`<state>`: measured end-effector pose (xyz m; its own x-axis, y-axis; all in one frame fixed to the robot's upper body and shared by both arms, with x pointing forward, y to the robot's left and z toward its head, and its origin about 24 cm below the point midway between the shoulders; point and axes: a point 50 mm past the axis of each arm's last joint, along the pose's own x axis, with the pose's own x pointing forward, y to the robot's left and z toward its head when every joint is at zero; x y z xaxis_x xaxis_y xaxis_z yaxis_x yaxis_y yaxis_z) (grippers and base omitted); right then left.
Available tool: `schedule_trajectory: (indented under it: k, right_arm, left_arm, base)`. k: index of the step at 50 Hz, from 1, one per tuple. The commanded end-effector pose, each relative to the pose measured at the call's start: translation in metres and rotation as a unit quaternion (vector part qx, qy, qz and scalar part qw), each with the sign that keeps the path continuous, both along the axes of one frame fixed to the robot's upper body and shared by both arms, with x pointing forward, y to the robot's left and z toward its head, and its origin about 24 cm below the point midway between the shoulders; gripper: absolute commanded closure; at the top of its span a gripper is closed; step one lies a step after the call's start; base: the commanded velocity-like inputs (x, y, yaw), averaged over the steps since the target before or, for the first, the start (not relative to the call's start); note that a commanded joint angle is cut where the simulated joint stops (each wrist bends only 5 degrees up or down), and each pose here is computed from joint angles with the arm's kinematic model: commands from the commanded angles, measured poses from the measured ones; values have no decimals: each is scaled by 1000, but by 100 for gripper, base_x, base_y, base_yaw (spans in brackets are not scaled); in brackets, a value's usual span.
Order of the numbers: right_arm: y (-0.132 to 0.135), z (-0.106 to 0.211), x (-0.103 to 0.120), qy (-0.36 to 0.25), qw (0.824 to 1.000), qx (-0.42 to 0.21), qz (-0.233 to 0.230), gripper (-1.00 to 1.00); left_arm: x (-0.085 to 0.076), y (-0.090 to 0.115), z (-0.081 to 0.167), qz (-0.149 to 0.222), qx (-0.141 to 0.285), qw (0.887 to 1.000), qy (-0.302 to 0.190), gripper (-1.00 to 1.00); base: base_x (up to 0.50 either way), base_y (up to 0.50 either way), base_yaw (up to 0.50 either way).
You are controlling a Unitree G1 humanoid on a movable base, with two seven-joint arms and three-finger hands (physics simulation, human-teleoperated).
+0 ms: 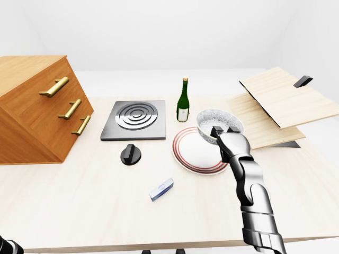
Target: Pick up the akita bowl and put it on the plate.
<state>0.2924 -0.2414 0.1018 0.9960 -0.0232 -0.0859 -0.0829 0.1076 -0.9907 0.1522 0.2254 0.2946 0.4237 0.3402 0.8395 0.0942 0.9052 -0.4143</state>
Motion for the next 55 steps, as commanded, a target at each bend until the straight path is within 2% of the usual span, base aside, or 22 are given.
schedule_trajectory:
  k: [1,15,29,55]
  right_arm:
    - [-1,-14,2,-6,1000,-22,-12,100]
    - [17,-24,5,-3,1000,-19,9,100]
    - [23,-29,6,-6,1000,-25,16,100]
    - [25,-54,22,-10,999,-39,14,100]
  left_arm:
    - [1,0,-1,1,2,1000,4,-100]
    - [-1,1,1,-7,-10,1000,1,-100]
    - [0,1,0,-3,-6,1000,2,-100]
    - [2,1,-1,-4,-6,1000,7,-100]
  base:
    - [0,0,0]
    - [0,0,0]
    - [0,0,0]
    - [0,0,0]
